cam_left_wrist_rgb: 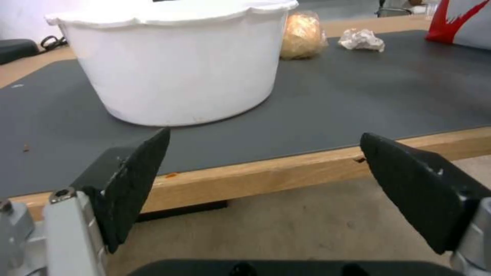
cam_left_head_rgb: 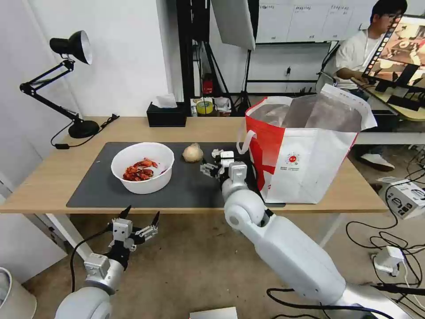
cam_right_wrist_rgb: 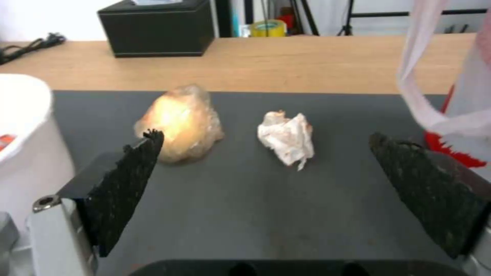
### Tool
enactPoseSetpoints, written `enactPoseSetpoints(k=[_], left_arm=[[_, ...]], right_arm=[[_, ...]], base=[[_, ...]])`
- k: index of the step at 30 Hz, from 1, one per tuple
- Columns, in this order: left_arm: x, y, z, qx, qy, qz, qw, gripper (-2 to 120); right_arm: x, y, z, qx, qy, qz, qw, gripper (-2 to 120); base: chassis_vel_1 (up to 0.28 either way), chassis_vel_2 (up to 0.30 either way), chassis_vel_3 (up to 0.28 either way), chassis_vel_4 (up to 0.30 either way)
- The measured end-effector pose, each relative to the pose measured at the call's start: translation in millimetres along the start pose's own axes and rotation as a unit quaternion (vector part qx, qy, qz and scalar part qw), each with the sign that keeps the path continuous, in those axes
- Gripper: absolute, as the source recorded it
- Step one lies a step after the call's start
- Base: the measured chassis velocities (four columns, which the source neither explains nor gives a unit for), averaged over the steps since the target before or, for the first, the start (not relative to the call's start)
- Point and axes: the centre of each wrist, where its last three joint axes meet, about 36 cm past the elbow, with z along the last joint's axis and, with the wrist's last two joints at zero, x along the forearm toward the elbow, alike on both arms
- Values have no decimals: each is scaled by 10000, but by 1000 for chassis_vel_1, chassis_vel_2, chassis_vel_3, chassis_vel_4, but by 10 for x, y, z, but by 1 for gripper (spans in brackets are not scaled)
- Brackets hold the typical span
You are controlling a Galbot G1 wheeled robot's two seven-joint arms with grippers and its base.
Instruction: Pick up the trash from the table and place it into the takeout bag.
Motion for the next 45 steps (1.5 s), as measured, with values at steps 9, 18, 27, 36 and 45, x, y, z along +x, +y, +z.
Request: enactPoseSetpoints(k=[9, 18, 27, 36, 45], left_arm=[[8, -20, 26, 20, 36, -4, 10000, 100], [18, -57, 61, 59, 80, 9, 10000, 100], [34, -75, 79, 68, 107, 22, 9999, 100], [64, -97, 95, 82, 113, 28, 9999, 100], [81, -105, 107, 89, 104, 17, 9999, 100]], right_arm=[[-153, 81, -118, 8, 168, 305, 9994, 100], [-307, 149, -156, 7, 331, 417, 9986, 100], [-466, 261, -245, -5, 441, 453, 9980, 100], [-667, 518, -336, -77, 593, 505, 9969, 100], [-738, 599, -387, -105, 627, 599, 9962, 100]], base=[[0, 0, 0, 0], [0, 0, 0, 0], [0, 0, 0, 0], [0, 0, 0, 0], [0, 0, 0, 0]])
